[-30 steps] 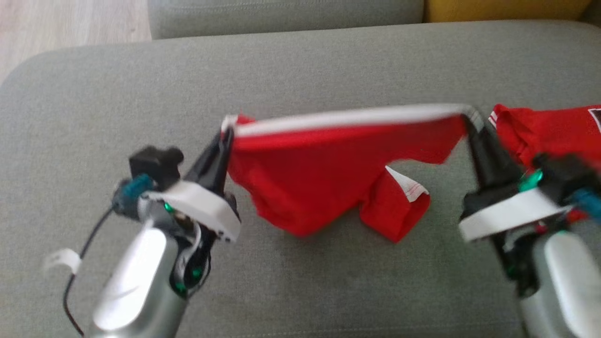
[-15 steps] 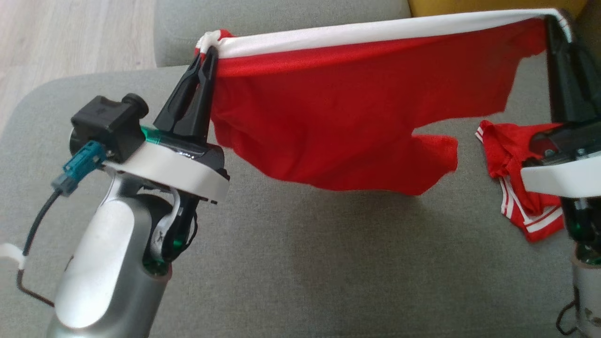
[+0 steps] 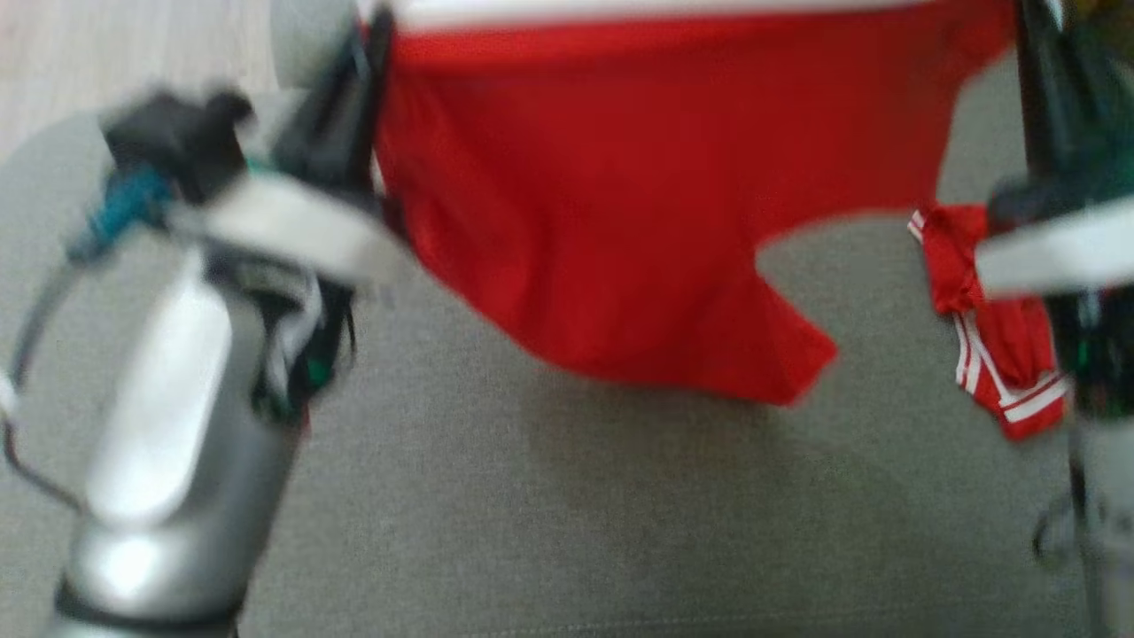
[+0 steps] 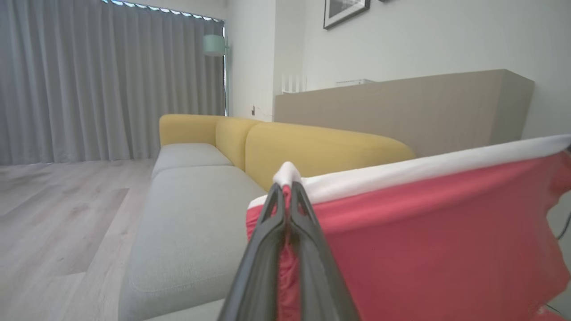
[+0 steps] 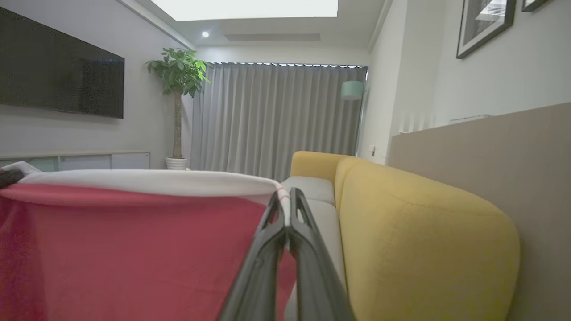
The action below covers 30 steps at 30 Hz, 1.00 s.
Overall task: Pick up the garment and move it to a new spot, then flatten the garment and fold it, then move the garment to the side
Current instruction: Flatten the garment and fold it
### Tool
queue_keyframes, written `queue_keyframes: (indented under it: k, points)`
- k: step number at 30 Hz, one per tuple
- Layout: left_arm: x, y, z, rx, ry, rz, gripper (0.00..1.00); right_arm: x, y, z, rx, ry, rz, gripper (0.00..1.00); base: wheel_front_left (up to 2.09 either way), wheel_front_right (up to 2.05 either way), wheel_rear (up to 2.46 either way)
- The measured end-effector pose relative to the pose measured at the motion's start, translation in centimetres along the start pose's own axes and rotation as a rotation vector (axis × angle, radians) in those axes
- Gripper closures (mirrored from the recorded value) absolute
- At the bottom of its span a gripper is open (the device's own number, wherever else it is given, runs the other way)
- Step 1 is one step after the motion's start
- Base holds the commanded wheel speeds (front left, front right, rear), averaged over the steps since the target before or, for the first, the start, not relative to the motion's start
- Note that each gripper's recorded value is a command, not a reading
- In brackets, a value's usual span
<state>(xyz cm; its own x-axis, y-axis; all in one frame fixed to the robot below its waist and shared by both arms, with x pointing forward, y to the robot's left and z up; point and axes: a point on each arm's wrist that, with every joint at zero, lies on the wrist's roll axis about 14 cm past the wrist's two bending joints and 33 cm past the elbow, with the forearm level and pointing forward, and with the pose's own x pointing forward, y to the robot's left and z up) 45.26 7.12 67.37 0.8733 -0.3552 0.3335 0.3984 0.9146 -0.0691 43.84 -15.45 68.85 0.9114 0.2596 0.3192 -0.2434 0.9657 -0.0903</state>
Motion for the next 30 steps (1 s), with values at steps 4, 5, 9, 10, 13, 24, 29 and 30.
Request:
queue_keyframes:
  k: [4, 5, 9, 10, 13, 24, 29, 30]
  points:
    - [5.0, 1.5, 1.5, 0.028, -0.074, -0.003, 1.0, 5.2, -0.2, 0.5, 0.023, -0.037, 0.031, 1.0, 0.0, 0.0, 0.0]
    - [6.2, 1.8, 1.9, 0.029, -0.094, 0.0, 1.0, 6.5, -0.4, 0.7, 0.028, -0.047, 0.035, 1.0, 0.0, 0.0, 0.0]
    - [10.3, 3.4, 1.9, 0.028, -0.127, 0.033, 1.0, 11.1, -0.8, 0.4, 0.04, -0.07, 0.042, 1.0, 0.0, 0.0, 0.0]
    - [11.0, 3.7, 1.6, 0.029, -0.123, 0.039, 1.0, 12.0, -0.9, 0.2, 0.041, -0.068, 0.041, 1.0, 0.0, 0.0, 0.0]
    - [12.4, 4.6, 0.5, 0.039, -0.099, 0.066, 1.0, 14.1, -0.3, 0.1, 0.041, -0.074, 0.05, 1.0, 0.0, 0.0, 0.0]
    - [10.4, 7.6, -12.3, -0.035, 0.248, 0.189, 1.0, 14.0, 3.0, -12.2, 0.078, 0.251, 0.093, 1.0, 0.0, 0.0, 0.0]
    - [6.5, 7.8, -19.5, -0.087, 0.42, 0.223, 1.0, 10.6, 4.1, -19.3, 0.154, 0.398, 0.086, 1.0, 0.0, 0.0, 0.0]
    - [5.6, 7.8, -20.6, -0.097, 0.445, 0.232, 1.0, 9.5, 4.5, -20.7, 0.18, 0.424, 0.083, 1.0, 0.0, 0.0, 0.0]
